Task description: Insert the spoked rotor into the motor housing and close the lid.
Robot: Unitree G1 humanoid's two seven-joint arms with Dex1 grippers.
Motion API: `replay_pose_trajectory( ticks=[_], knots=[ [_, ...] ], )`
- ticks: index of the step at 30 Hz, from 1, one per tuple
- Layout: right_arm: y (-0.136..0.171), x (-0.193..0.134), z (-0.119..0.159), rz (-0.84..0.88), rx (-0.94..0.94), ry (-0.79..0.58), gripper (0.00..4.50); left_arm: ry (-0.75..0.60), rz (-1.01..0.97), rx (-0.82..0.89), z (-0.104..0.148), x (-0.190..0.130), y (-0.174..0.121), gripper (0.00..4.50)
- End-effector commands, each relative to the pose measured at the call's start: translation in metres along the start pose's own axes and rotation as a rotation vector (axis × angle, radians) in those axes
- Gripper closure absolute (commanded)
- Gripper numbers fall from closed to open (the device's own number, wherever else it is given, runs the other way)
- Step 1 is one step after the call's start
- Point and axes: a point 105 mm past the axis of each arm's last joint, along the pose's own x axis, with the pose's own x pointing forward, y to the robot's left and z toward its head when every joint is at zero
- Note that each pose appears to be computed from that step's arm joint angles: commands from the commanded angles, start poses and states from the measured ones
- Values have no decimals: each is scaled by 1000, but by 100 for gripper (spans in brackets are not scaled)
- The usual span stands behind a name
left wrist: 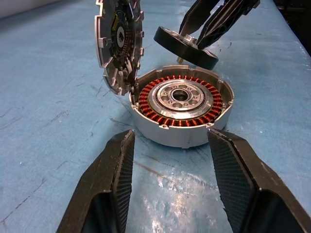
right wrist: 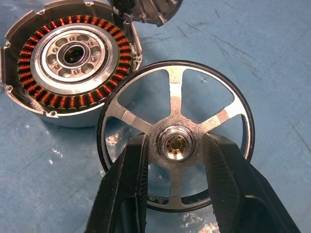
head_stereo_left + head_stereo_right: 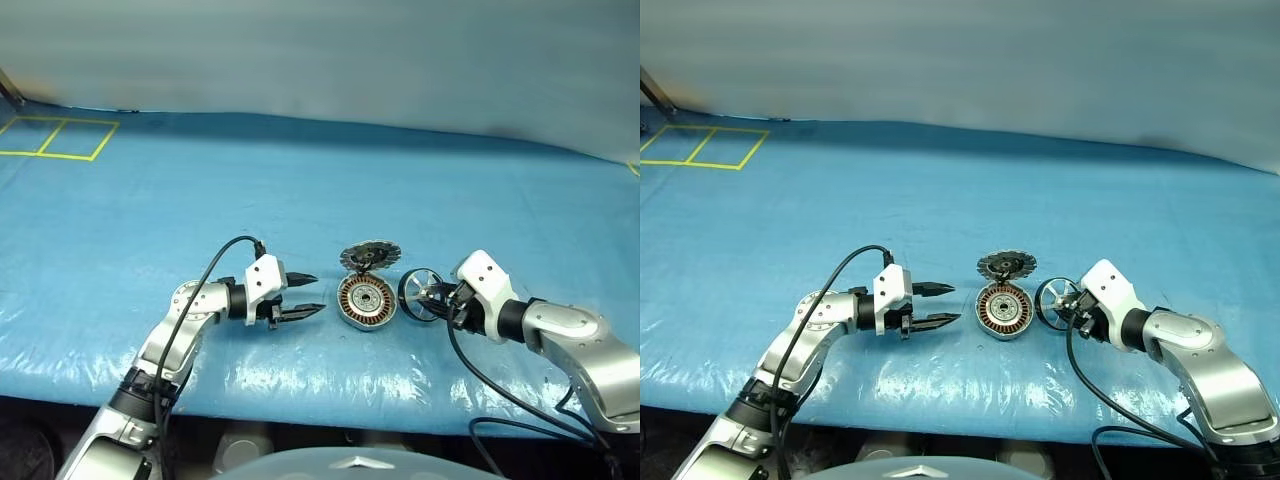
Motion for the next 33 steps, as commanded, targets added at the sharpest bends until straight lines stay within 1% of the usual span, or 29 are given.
replay_pose_trajectory(
  ticks=[1,5,10,12,15,18,22,29,33],
  knots=[
    [2,-8,19,-16,-26,-80,315,-22,-6,37,10,0,1,195],
    [5,-15,29,-12,-22,-140,315,-18,-10,36,10,-1,2,195],
    [10,-24,47,-25,-70,-213,315,-19,-13,38,10,-1,2,195],
    [20,-23,55,11,-91,-231,315,-23,-18,34,11,-2,2,195],
    [39,-11,60,98,-111,-242,315,-22,-15,35,10,-1,1,195],
    [49,3,61,143,-117,-240,315,-23,-18,39,10,0,0,195],
    [54,10,62,176,-142,-225,315,-25,-13,39,11,-1,0,195],
    [46,10,58,176,-173,-180,315,-13,7,32,7,-4,0,195],
    [50,17,58,212,-211,-158,315,-14,8,24,5,-3,-3,195]
  ],
)
